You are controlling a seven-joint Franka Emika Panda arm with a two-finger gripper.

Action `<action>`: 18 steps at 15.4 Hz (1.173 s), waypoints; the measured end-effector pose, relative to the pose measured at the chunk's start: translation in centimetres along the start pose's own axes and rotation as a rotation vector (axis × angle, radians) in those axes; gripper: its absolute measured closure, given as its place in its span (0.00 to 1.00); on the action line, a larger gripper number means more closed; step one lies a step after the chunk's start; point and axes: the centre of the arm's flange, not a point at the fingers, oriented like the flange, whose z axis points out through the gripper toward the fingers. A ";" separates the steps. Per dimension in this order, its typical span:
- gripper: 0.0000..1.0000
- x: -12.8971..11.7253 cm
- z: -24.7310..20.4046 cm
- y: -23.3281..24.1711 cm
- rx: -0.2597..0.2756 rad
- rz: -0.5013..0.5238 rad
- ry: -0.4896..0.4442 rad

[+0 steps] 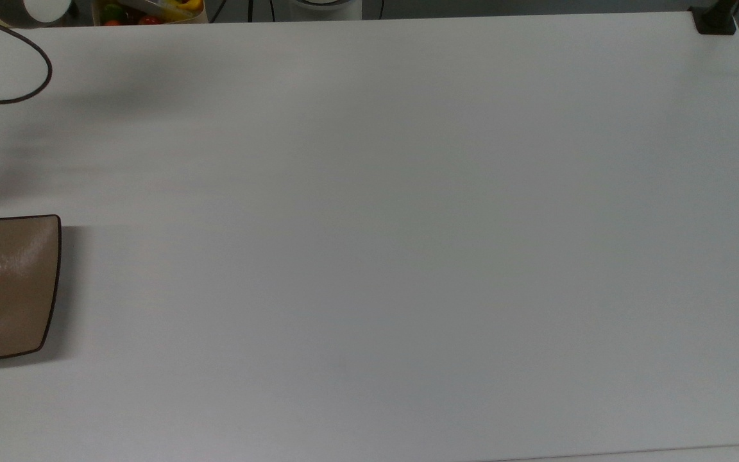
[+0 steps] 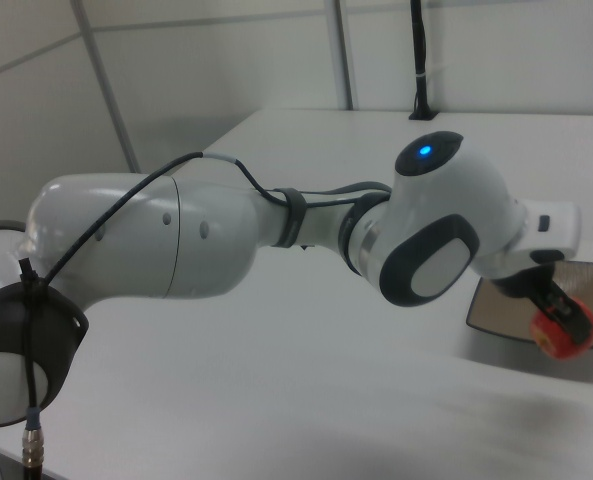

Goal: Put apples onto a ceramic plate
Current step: 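Carry the apple over the square plate and lower it in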

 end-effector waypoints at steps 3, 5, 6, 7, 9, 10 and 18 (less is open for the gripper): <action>0.29 0.2 -0.4 -3.6 0.042 -0.032 0.042; 0.29 0.0 0.0 -6.1 0.067 -0.056 0.082; 0.29 -0.4 0.8 -7.7 0.081 -0.072 0.098; 0.31 -0.8 1.5 -8.4 0.087 -0.080 0.101; 0.31 -1.6 3.0 -9.4 0.095 -0.091 0.101; 0.31 -1.9 3.7 -9.9 0.098 -0.096 0.100; 0.00 -2.2 5.0 -10.8 0.105 -0.085 0.096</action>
